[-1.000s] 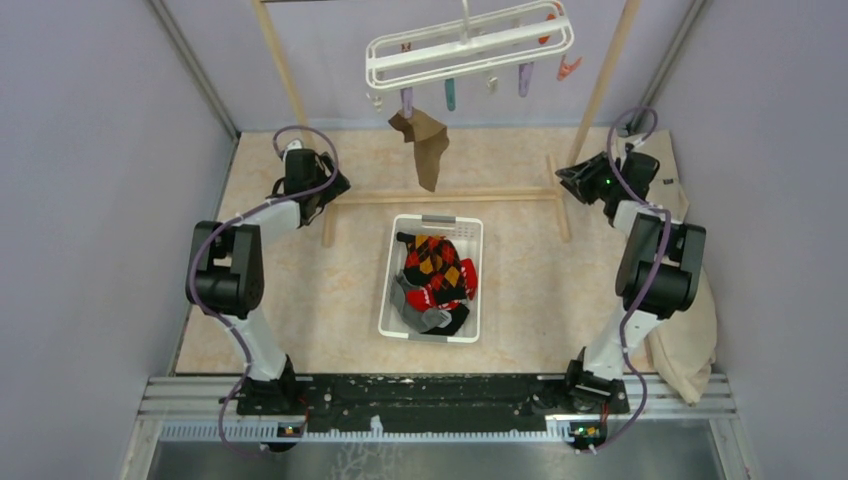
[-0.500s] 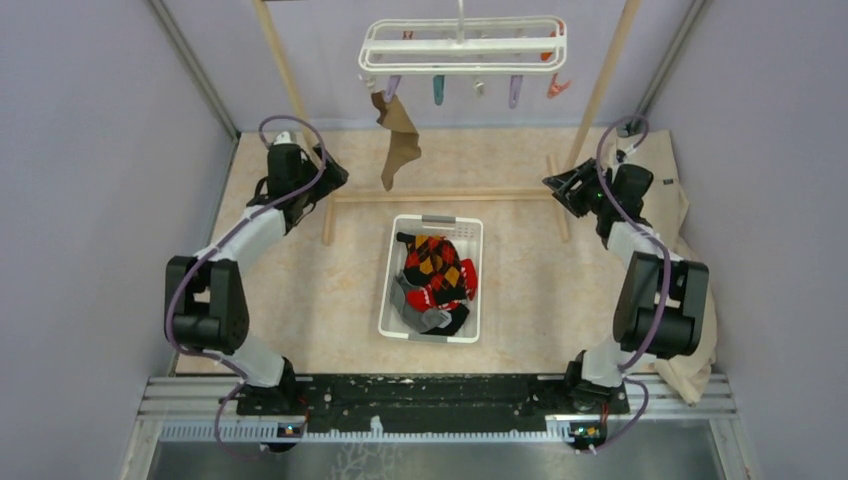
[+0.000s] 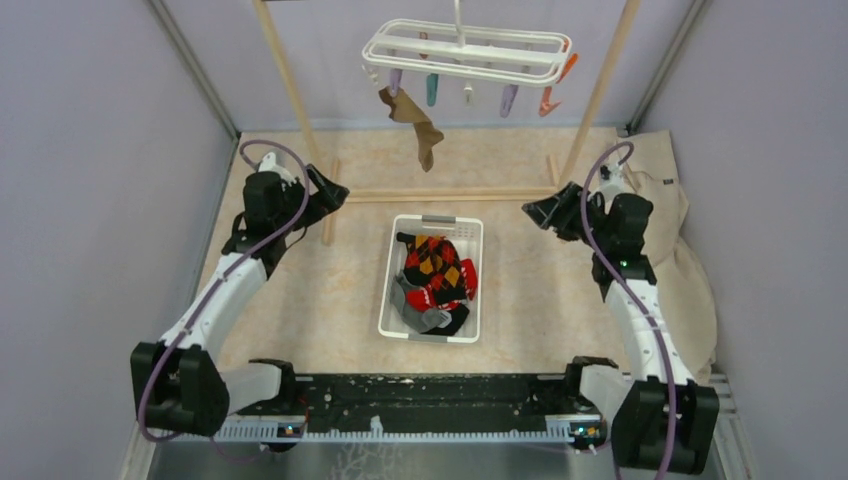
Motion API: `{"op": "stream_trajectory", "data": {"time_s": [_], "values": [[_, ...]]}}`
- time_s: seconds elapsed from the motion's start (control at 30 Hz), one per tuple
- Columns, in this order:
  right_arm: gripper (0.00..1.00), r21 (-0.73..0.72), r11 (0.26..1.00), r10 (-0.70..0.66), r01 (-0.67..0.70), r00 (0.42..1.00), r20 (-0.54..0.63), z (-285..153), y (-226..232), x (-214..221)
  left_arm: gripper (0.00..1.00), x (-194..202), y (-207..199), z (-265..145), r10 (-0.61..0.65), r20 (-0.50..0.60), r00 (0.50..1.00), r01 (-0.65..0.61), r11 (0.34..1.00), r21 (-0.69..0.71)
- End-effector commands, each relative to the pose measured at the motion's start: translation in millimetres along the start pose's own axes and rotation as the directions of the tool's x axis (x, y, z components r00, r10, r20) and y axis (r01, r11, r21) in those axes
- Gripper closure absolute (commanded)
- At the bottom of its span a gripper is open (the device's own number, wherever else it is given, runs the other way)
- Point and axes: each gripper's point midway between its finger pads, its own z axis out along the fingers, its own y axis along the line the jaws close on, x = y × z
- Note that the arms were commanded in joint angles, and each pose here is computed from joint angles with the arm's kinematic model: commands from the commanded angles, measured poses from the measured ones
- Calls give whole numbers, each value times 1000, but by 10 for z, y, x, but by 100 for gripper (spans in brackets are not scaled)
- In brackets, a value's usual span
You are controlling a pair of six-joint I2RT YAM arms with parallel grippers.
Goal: Remove the socks clipped to the hanger
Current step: Adjust the clothesline at the center of the board.
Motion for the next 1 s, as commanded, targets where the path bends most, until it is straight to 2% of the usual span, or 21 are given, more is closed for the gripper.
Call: {"op": "stream_trajectory", "data": {"time_s": [0.0,0.2,0.37,0.57,0.97], "values": [[30,-58,995,-82,79,995,-59,-143,210,301,1,65,-382,-290,37,-1,999,-36,988,149],[29,-111,989,-109,96,988,-112,-80,426,606,1,176,-550,-296,69,-20,997,-64,976,207],[29,-130,985,-132,115,983,-128,8,613,662,1,62,-728,-155,121,59,991,-132,959,251],[29,-154,980,-142,123,982,-126,6,707,688,1,-32,-878,154,227,178,958,-265,934,239],[29,-146,979,-160,139,977,-140,-141,704,746,1,253,-1360,646,333,278,901,-405,874,267]]}}
